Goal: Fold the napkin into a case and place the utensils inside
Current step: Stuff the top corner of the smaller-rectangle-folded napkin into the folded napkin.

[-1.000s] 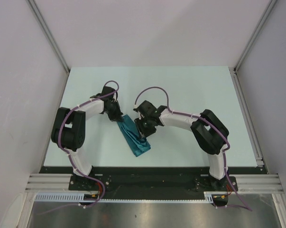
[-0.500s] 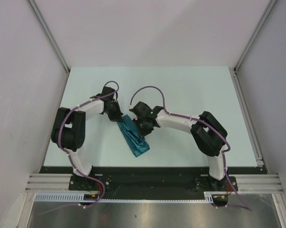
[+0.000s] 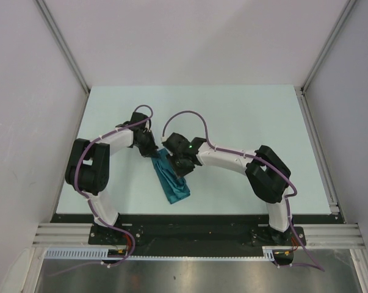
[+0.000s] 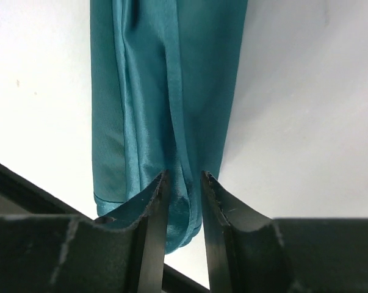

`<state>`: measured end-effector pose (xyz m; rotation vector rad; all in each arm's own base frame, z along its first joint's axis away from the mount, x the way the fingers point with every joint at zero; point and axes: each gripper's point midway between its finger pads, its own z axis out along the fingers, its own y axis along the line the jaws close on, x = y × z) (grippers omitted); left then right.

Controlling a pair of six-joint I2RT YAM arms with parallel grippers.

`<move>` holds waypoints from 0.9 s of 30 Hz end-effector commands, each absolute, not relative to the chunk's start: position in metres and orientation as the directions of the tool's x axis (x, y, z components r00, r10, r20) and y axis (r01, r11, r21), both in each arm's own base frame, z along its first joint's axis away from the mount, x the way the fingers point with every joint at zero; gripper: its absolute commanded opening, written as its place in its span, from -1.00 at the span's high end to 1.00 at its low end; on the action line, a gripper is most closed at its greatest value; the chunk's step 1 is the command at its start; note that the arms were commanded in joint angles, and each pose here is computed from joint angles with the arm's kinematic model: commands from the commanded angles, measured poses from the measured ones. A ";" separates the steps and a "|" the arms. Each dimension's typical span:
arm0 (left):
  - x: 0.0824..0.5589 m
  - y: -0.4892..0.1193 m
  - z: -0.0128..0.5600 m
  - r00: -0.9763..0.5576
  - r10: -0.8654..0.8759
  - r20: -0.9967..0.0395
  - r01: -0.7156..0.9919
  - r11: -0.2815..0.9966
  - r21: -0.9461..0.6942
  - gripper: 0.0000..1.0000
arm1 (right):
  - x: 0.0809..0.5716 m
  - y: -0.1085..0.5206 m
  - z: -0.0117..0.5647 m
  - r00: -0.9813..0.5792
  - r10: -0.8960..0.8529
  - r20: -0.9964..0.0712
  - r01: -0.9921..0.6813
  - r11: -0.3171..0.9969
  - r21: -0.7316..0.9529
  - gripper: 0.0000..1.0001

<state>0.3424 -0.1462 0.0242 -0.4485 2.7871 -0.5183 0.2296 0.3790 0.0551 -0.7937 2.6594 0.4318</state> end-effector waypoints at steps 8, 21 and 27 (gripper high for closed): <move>0.343 -0.148 0.037 -0.913 -0.335 -0.232 -0.218 0.883 -0.416 0.92 | 0.236 0.380 0.075 -0.769 -0.476 -0.426 -0.581 0.799 0.157 0.35; 0.344 -0.149 0.040 -0.912 -0.335 -0.237 -0.214 0.882 -0.421 0.92 | 0.227 0.383 0.057 -0.772 -0.503 -0.388 -0.599 0.780 0.180 0.40; 0.344 -0.148 0.041 -0.912 -0.335 -0.237 -0.215 0.882 -0.419 0.92 | 0.225 0.381 0.049 -0.776 -0.511 -0.371 -0.598 0.783 0.172 0.38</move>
